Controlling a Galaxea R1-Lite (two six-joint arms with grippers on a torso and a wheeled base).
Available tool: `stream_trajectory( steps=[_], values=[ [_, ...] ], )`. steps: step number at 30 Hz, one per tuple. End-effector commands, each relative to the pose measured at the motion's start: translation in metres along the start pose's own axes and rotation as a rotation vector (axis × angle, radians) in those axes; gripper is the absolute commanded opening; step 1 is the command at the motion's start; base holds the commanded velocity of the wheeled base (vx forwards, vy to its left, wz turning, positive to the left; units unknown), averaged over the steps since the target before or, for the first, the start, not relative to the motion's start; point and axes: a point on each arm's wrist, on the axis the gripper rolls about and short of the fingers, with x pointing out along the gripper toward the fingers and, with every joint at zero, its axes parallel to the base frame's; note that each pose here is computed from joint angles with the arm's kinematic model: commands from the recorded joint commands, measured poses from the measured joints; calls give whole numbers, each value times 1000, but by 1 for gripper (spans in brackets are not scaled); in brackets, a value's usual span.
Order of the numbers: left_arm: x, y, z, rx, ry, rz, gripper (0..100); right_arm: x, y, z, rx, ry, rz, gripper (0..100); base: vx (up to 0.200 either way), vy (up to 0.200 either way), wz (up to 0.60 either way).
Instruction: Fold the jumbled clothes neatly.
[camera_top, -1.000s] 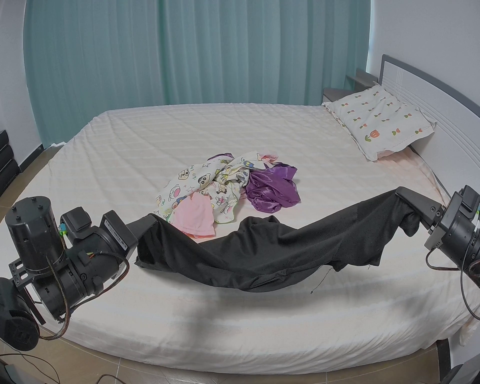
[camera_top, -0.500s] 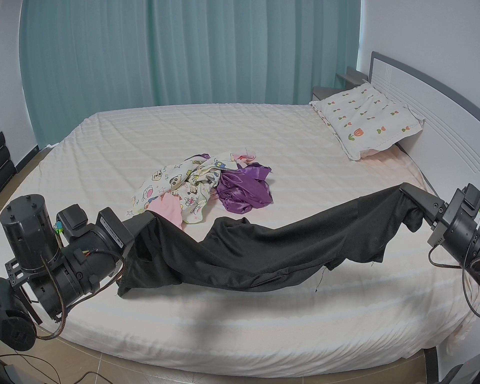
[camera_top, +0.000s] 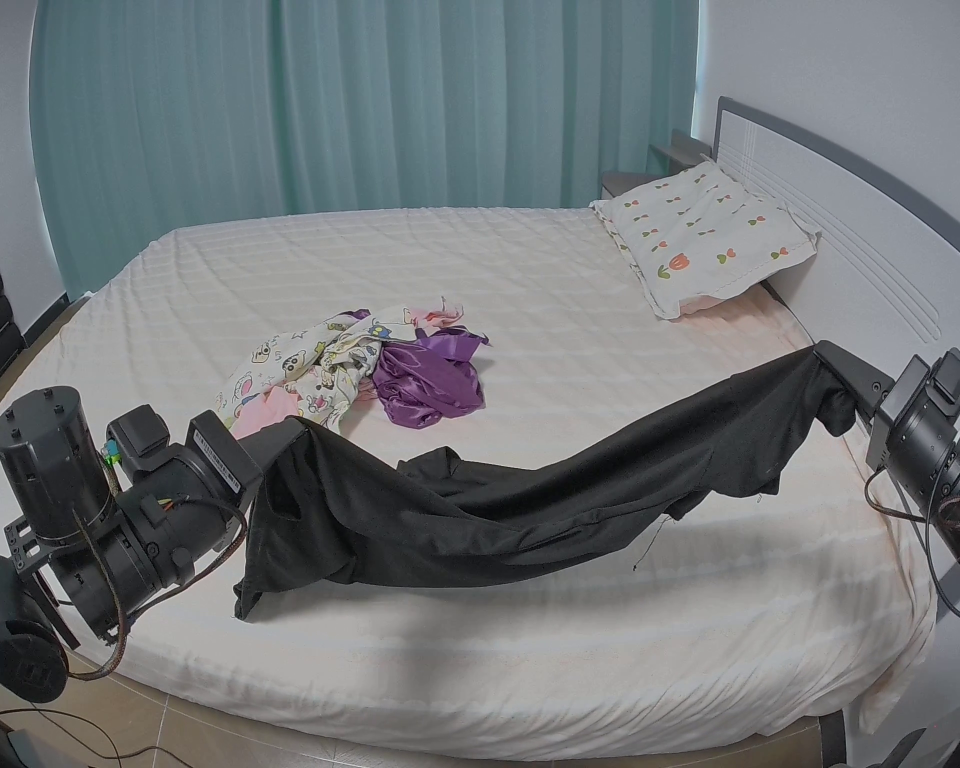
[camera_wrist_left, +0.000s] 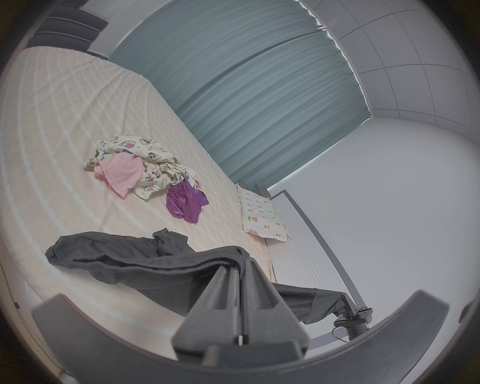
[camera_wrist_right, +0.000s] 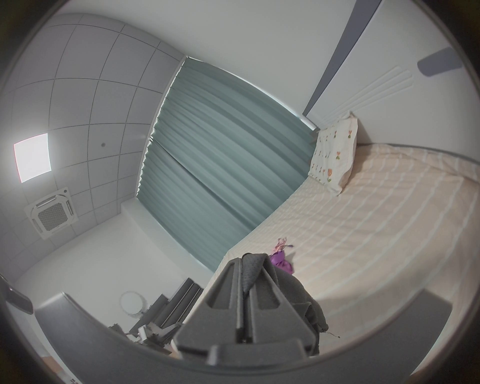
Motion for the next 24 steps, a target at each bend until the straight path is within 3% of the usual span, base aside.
stream_trajectory(
  steps=[1, 13, 24],
  values=[
    [-2, -2, 2, -2, -12, -9, 0, 3, 3, 0, -23, -24, -13, 0, 0, -200, 0],
    [-6, -5, 4, -3, -24, -22, 0, 3, 13, -6, -110, -76, -53, 0, 0, -200, 0],
    [-12, -12, 15, 13, -88, -42, 0, 2, 17, -6, -110, -66, -27, 0, 0, 0, 0]
  ],
)
